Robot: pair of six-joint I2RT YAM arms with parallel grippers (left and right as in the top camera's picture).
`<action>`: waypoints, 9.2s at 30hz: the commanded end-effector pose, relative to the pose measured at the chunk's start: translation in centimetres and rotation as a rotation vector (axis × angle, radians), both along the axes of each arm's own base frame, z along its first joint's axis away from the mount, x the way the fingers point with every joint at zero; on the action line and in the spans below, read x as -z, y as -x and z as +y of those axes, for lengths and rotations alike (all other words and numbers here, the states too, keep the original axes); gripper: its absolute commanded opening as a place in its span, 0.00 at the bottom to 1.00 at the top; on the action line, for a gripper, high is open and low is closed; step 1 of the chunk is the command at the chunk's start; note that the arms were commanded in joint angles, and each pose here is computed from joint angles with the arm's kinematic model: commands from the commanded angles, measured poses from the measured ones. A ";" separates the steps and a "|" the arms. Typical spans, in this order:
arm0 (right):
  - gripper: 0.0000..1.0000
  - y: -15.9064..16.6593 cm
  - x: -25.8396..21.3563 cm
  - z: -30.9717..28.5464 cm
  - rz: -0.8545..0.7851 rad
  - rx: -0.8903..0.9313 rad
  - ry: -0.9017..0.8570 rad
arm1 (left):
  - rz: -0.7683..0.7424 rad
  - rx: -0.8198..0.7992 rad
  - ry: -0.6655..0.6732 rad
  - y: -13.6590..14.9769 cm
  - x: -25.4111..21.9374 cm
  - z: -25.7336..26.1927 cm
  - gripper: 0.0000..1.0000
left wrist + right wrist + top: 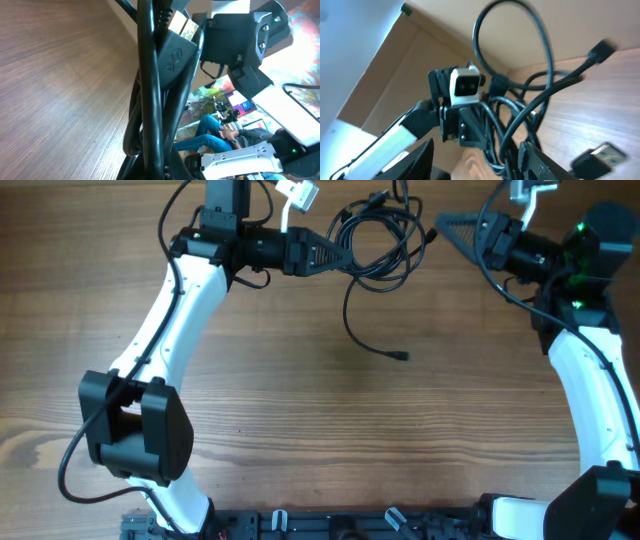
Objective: Untangle cables
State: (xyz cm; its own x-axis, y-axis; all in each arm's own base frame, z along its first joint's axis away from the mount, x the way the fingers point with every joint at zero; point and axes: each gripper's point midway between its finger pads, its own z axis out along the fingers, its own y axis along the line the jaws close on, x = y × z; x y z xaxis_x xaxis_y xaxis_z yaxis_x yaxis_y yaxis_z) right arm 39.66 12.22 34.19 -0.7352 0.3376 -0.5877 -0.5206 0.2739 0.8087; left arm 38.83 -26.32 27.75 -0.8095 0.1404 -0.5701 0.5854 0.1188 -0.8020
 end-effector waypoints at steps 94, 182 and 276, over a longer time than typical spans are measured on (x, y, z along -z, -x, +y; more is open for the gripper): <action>0.04 1.3 7.9 4.4 0.063 -0.080 0.216 | 0.204 -0.458 -0.445 -3.9 7.5 0.6 0.04; 0.63 2.7 7.4 4.9 0.059 0.007 0.332 | 0.267 -0.070 0.039 -0.5 -5.6 -1.0 0.04; 0.04 1.3 -1.7 11.4 -0.038 0.164 0.335 | 0.405 -1.128 -0.830 -7.4 9.9 26.6 0.15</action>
State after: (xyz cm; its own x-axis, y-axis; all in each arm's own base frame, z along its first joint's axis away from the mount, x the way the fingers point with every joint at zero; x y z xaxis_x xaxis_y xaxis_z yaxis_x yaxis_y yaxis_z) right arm 37.54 25.05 35.38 -0.6553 0.1740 -0.7350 -0.5458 0.5637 0.6200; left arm 46.38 0.13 17.32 -0.7851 -0.5182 -0.3392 -0.3960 0.8411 -0.3685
